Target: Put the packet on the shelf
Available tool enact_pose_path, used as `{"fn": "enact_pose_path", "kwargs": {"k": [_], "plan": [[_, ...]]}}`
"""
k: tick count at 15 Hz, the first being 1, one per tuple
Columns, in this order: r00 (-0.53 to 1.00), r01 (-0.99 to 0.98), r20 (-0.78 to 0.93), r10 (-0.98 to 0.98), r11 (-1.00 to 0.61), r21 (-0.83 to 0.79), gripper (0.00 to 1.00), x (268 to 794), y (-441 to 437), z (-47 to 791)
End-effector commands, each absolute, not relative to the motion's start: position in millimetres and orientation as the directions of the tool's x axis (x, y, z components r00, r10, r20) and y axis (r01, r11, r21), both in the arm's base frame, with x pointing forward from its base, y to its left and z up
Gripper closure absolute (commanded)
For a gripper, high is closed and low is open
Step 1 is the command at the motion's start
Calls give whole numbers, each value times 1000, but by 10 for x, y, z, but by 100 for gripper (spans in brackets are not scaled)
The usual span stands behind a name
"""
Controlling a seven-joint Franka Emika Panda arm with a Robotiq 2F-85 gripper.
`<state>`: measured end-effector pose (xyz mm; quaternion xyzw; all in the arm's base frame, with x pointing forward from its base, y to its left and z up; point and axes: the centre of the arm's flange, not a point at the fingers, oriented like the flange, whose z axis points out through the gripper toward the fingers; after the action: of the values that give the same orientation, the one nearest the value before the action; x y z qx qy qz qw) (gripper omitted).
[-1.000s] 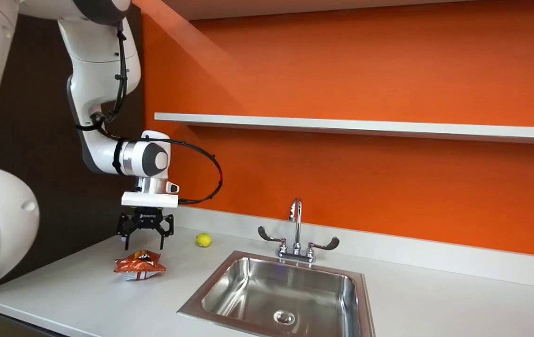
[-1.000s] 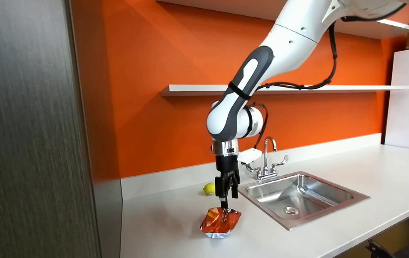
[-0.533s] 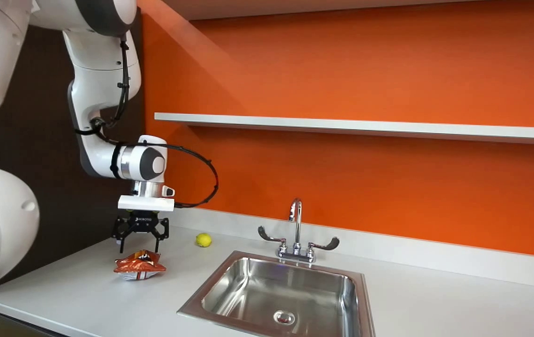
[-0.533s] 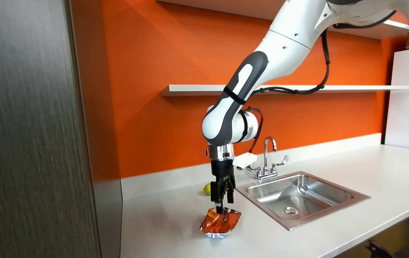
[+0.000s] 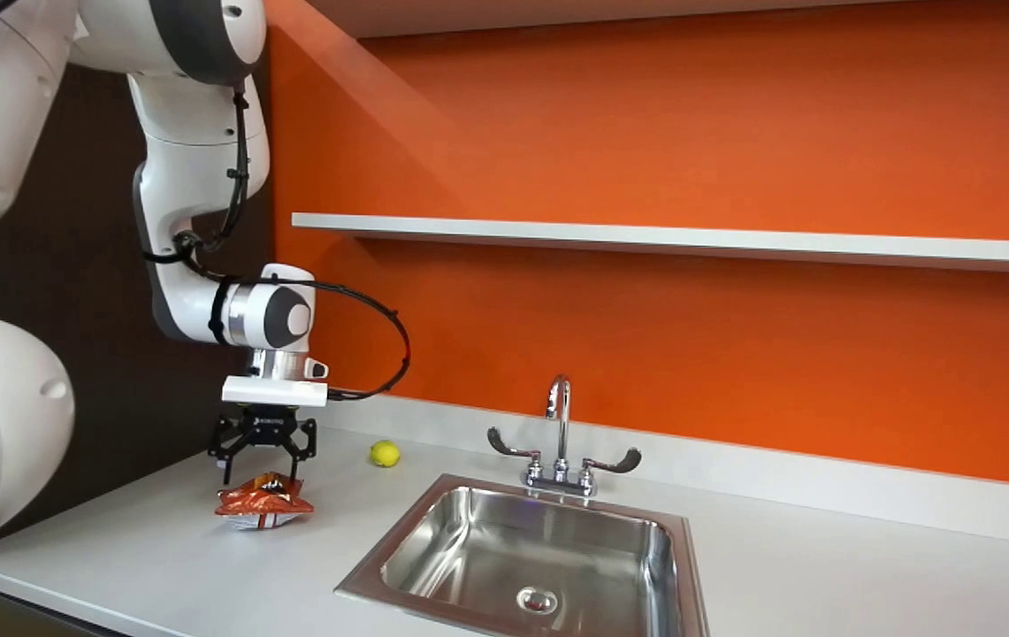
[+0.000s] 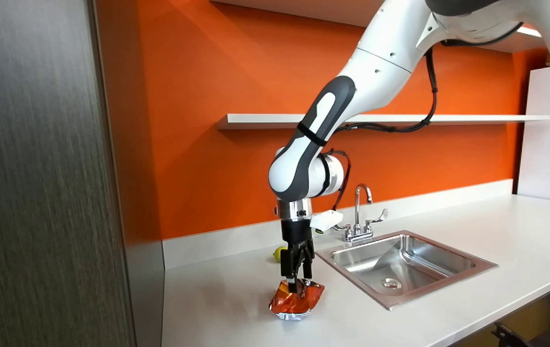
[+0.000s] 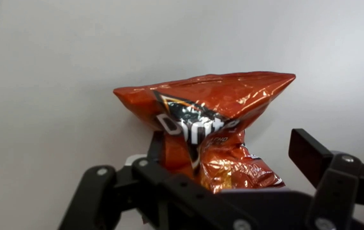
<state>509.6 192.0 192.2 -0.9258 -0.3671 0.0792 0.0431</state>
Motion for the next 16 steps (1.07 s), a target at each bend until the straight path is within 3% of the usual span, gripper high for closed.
{"fn": "enact_pose_path", "kwargs": {"k": [1,6,7,8,16], "plan": [[701,691,-105,705,-709,-145,0,5193,1931,1885],[703,688,-106,703,-711,-148,0,5244,1936,1823],[704,687,-105,703,-711,-149,8,5255,1937,1818],[704,687,-105,703,-711,-149,26,5266,1935,1806],[708,684,-103,699,-714,-151,91,5326,1908,1765]]}}
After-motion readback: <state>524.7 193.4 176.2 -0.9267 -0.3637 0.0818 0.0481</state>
